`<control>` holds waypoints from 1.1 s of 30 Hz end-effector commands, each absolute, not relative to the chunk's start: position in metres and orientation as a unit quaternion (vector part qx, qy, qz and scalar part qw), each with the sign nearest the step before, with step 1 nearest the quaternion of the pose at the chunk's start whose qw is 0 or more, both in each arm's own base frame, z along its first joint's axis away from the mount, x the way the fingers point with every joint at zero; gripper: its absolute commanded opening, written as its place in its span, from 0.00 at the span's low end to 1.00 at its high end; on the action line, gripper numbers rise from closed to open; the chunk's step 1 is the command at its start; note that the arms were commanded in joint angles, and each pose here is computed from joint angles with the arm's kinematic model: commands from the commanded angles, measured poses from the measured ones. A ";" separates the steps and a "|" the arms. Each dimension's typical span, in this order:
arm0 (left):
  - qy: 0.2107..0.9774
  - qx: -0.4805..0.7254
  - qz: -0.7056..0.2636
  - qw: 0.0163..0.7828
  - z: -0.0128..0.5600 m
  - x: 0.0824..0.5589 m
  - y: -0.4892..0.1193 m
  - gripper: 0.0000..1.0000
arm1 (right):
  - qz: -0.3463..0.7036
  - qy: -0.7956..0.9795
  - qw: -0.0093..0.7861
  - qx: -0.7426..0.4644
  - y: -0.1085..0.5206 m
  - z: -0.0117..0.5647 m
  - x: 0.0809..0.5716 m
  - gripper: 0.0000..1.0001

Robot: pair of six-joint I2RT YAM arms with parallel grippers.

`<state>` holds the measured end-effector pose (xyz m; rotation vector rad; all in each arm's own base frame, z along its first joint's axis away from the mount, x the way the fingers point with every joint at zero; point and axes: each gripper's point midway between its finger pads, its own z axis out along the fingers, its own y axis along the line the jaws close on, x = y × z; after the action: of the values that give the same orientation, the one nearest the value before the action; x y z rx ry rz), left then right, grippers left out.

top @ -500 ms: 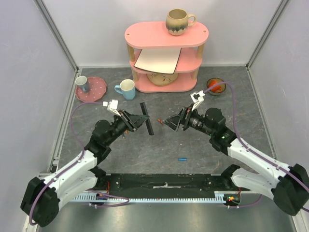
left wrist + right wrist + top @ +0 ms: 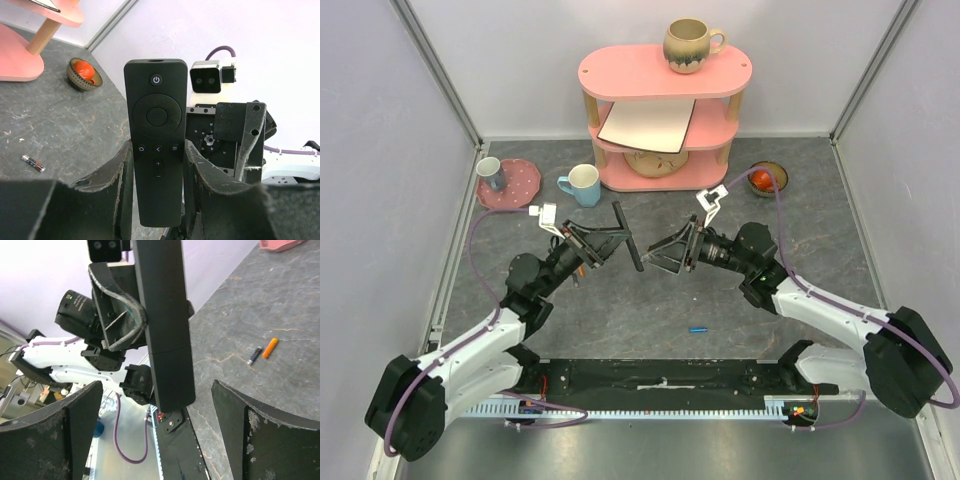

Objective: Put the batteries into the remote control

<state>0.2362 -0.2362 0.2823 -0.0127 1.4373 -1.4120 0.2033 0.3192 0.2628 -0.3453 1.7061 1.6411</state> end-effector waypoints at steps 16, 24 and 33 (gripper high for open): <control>0.531 0.015 -0.680 0.505 0.334 0.220 -0.249 0.02 | 0.639 0.650 0.362 -0.196 0.340 0.267 0.197 0.84; 0.530 0.014 -0.692 0.489 0.331 0.218 -0.251 0.02 | 0.679 0.613 0.346 -0.211 0.344 0.281 0.185 0.61; 0.557 0.018 -0.681 0.475 0.323 0.222 -0.256 0.61 | 0.656 0.621 0.354 -0.244 0.339 0.276 0.180 0.21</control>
<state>0.2261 -0.2525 0.3058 0.0002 1.3714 -1.6366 0.1870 0.3428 0.2627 -0.5265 1.6711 1.7419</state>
